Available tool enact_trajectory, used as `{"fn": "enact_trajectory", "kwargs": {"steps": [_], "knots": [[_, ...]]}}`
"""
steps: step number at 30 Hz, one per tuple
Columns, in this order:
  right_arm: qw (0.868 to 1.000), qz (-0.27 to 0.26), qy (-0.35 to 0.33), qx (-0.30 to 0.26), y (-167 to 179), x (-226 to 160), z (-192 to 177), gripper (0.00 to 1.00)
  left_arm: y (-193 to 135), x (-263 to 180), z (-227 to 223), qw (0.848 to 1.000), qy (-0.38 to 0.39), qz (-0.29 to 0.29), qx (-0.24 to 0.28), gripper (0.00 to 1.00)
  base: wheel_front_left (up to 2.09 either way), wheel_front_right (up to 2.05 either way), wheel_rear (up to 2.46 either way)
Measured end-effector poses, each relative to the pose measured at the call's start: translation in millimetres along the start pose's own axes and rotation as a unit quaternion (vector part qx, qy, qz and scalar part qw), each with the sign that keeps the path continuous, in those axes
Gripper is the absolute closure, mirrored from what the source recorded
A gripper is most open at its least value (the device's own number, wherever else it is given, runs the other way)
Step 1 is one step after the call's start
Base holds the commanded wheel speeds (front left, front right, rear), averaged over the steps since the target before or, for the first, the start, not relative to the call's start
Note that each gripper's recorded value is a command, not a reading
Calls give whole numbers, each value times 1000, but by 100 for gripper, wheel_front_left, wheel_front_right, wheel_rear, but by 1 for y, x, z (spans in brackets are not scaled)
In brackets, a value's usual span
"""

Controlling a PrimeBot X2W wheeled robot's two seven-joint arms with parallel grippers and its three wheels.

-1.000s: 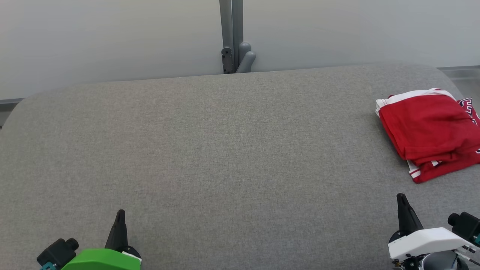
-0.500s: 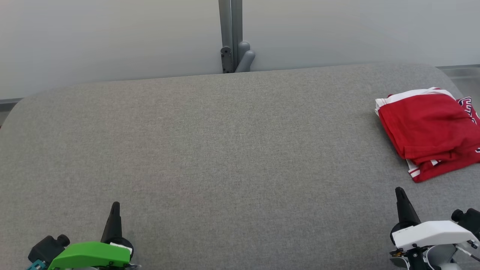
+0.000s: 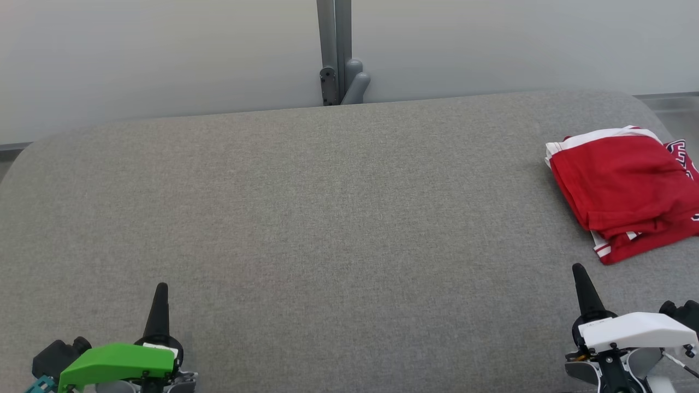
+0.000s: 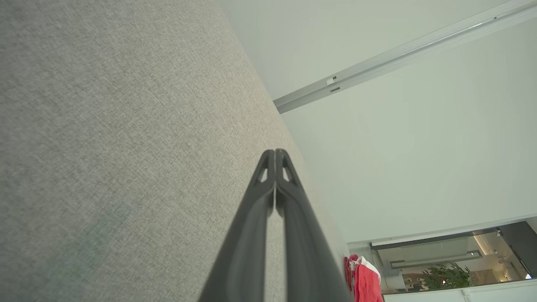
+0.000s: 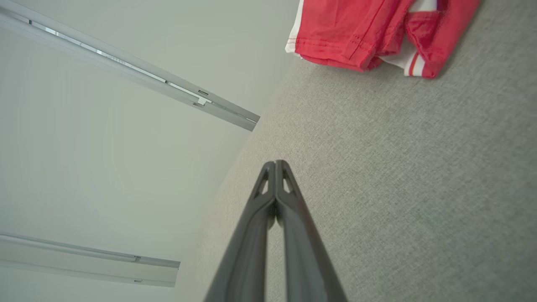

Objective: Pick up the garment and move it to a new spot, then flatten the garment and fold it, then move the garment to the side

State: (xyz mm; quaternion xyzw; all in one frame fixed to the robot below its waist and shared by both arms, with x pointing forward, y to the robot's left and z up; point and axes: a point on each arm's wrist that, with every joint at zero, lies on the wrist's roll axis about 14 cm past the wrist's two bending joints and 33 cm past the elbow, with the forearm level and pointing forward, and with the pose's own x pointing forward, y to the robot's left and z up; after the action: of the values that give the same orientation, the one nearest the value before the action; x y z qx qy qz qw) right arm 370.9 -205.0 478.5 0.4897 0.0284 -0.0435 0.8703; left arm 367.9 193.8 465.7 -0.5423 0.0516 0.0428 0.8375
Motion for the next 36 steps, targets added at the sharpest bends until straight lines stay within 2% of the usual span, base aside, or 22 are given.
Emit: {"fn": "enact_trajectory", "kwargs": {"steps": [18,36], "knots": [[995,12,3,97,9,6,2,100,-11,6,7,997,-3,-17,-74,100,0,0,0],[982,28,6,185,18,11,5,100,-23,11,15,989,-5,-38,-142,100,0,0,0]]}}
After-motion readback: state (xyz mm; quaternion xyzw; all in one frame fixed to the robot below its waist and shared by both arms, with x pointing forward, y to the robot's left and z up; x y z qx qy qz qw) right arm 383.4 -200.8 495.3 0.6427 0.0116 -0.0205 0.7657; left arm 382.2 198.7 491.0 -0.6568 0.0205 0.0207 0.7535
